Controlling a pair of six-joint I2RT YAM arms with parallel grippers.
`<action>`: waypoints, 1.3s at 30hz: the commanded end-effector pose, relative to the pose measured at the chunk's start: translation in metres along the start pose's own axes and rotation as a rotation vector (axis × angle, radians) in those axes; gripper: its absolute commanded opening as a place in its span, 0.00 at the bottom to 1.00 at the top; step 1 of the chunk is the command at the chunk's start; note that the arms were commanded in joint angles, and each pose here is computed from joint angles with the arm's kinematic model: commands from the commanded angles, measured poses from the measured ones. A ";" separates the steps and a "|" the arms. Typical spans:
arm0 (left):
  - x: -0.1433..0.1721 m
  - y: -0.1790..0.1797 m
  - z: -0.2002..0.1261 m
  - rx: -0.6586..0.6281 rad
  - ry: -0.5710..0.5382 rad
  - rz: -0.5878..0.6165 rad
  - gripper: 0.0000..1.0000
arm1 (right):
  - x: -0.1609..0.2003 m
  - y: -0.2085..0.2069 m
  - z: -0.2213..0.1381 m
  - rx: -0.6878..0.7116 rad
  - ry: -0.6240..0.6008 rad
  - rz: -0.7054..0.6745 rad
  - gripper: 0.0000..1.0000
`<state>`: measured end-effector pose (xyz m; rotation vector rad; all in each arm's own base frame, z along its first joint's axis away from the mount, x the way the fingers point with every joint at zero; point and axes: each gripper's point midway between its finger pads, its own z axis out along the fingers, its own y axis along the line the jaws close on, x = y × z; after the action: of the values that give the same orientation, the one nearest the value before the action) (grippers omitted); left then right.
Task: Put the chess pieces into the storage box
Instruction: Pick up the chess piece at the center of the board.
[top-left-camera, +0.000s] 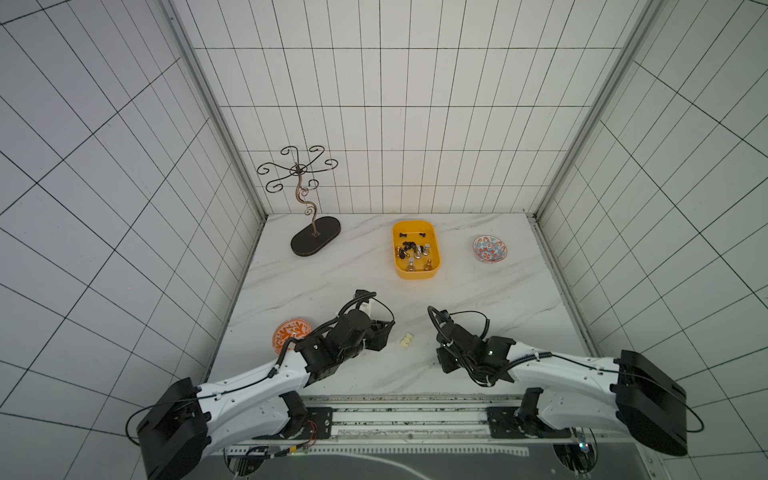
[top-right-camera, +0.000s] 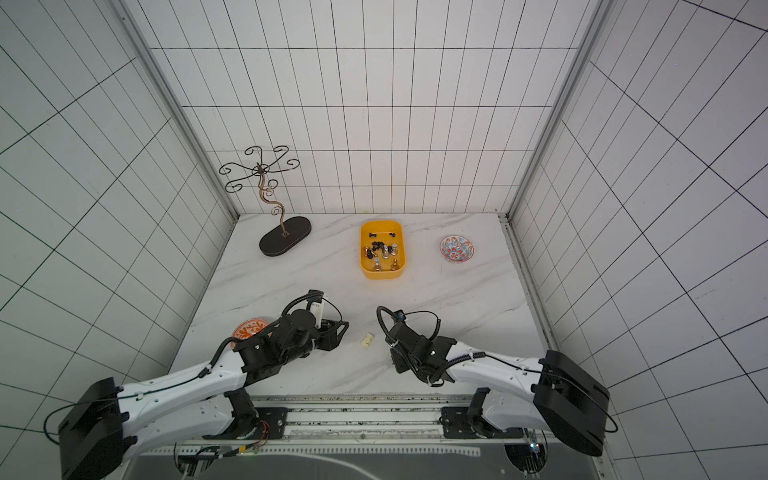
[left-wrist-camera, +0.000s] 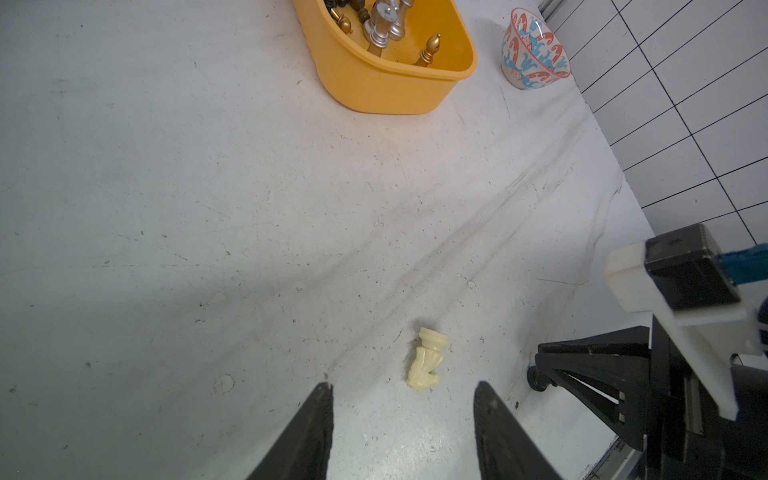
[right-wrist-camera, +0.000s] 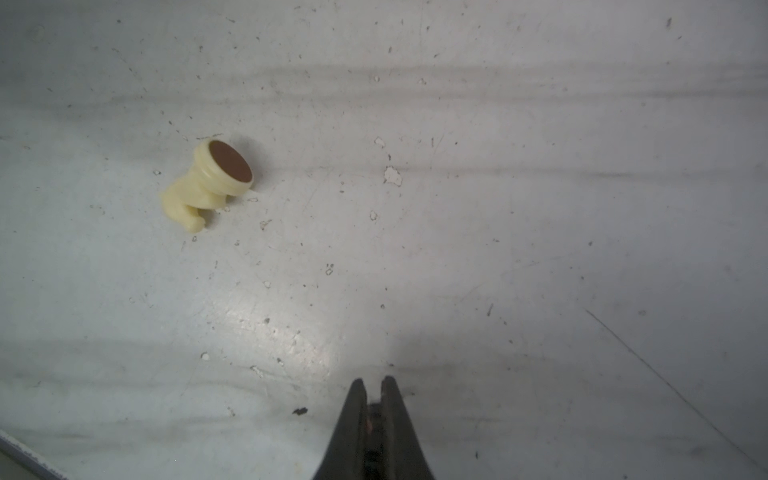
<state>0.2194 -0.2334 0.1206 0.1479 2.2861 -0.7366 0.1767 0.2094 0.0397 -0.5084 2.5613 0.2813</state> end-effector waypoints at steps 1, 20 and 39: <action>-0.004 -0.002 -0.002 0.003 -0.019 -0.011 0.53 | -0.030 0.015 -0.012 -0.041 -0.052 0.009 0.12; -0.002 -0.003 0.001 0.005 -0.010 -0.011 0.53 | 0.005 0.002 -0.010 -0.014 0.038 0.012 0.24; -0.012 -0.007 -0.002 -0.009 -0.017 0.007 0.54 | -0.065 0.009 -0.038 -0.036 -0.111 0.010 0.10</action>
<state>0.2194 -0.2335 0.1193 0.1501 2.2971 -0.7276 0.1756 0.2045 0.0529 -0.5139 2.5768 0.2959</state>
